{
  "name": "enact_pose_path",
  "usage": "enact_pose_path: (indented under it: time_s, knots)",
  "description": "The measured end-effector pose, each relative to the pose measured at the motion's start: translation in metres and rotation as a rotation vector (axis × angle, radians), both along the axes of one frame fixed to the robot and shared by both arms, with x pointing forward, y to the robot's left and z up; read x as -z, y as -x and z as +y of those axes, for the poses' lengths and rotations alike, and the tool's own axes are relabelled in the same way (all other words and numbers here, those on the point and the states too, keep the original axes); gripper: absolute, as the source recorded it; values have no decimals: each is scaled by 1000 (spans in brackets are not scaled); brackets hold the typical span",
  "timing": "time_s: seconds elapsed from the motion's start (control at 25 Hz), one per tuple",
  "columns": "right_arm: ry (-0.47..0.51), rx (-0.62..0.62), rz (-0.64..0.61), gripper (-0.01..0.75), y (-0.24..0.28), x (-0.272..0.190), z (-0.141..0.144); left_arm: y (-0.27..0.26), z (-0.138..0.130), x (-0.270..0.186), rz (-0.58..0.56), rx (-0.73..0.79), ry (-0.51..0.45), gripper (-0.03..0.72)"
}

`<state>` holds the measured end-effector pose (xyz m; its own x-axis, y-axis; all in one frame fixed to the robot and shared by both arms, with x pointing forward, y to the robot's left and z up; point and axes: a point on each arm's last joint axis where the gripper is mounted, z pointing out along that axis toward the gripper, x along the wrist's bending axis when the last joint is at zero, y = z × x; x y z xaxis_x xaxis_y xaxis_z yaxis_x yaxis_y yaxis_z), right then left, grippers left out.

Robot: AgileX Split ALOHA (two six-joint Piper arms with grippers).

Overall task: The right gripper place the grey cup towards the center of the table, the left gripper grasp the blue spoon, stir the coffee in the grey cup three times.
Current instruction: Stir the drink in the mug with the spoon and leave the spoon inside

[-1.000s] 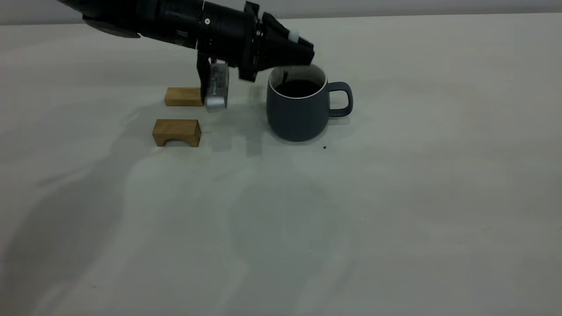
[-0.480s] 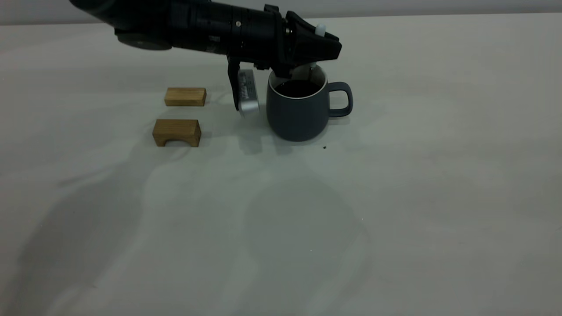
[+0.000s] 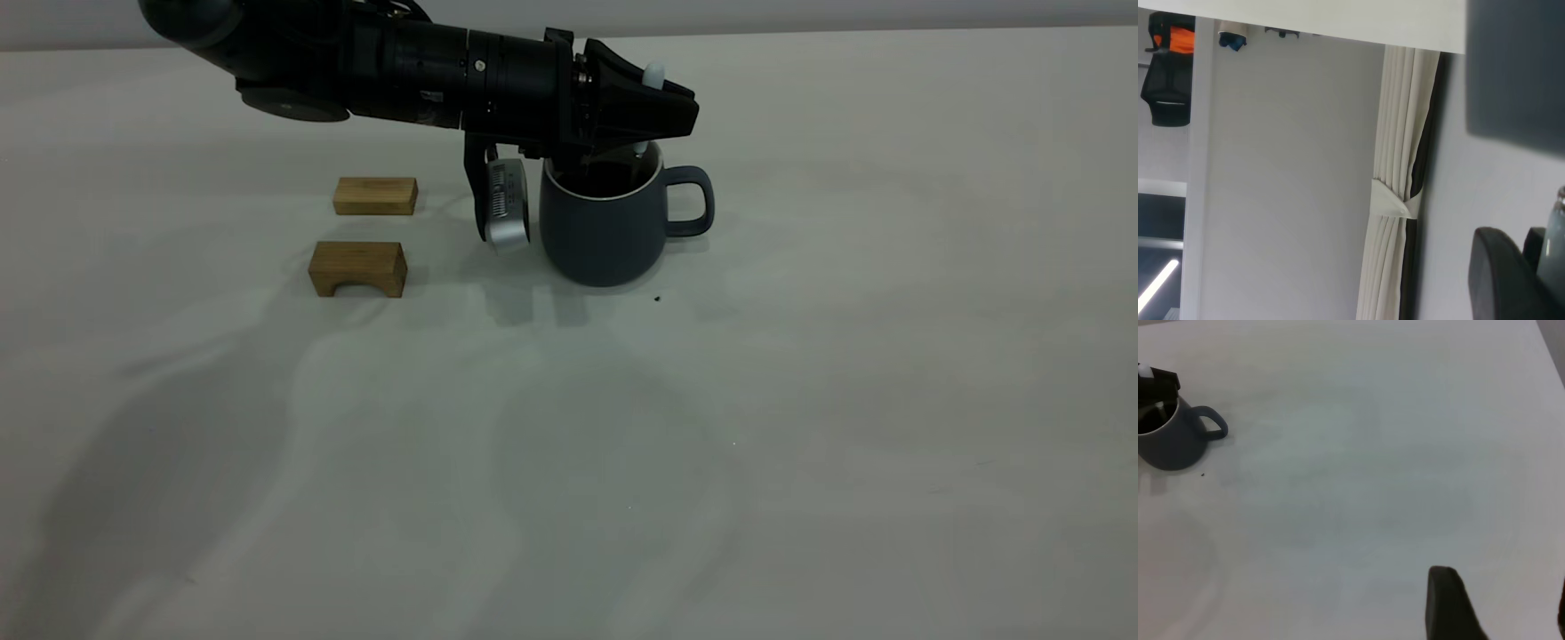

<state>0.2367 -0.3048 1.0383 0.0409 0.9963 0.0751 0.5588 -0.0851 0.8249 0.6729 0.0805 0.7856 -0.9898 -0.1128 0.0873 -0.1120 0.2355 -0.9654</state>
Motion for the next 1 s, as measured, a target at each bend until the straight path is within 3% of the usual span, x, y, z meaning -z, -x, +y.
enact_pose_path:
  time_s: [0.16,0.48,0.68,1.0]
  knots:
    - [0,0,0,429,0,0,0,-1,8,0,-2,12,2,154]
    - [0,0,0,429,0,0,0,-5,30,0,-4,35,9,430]
    - [0,0,0,429,0,0,0,-6,39,-3,-3,44,34,555]
    - [0,0,0,429,0,0,0,-18,80,-13,-41,28,15,597]
